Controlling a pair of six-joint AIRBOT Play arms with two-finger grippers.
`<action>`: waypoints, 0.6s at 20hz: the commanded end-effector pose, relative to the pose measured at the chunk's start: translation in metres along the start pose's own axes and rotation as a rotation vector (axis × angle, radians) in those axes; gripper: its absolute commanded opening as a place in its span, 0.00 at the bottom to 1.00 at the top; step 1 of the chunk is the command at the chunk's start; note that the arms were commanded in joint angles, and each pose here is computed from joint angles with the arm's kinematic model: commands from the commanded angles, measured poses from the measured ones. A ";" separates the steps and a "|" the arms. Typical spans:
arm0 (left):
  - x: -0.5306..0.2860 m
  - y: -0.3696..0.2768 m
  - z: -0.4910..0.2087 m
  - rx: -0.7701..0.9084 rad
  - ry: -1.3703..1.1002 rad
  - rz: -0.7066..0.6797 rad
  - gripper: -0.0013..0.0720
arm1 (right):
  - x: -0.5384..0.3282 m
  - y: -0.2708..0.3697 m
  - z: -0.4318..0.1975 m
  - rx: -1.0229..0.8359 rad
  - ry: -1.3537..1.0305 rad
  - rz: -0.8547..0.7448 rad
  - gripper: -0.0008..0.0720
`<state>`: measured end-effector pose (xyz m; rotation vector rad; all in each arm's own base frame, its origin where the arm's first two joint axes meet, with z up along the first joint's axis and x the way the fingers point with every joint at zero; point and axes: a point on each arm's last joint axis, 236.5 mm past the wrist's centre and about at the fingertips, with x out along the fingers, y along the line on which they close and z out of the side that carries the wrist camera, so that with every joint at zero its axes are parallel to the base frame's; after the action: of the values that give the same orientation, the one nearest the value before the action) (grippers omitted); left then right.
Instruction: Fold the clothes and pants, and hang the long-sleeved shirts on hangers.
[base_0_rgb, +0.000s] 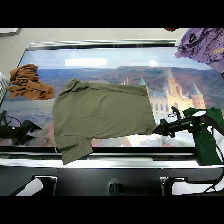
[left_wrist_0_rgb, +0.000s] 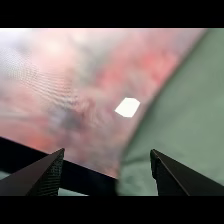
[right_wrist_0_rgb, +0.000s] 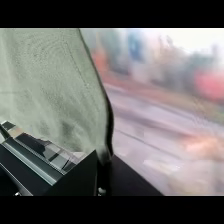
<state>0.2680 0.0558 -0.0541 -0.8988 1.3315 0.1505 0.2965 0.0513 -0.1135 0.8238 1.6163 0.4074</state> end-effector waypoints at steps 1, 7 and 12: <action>0.020 -0.027 -0.026 0.004 -0.020 -0.239 0.84 | 0.000 0.003 0.001 0.006 -0.003 0.011 0.05; 0.056 -0.017 -0.063 -0.029 0.040 -0.244 0.84 | 0.000 0.004 0.001 0.024 -0.003 0.015 0.05; 0.060 -0.012 -0.065 -0.028 0.033 -0.234 0.84 | 0.000 0.005 -0.002 0.027 0.008 0.021 0.05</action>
<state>0.2434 -0.0183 -0.0927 -1.0907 1.2553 -0.0395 0.2985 0.0530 -0.1118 0.8519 1.6146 0.3957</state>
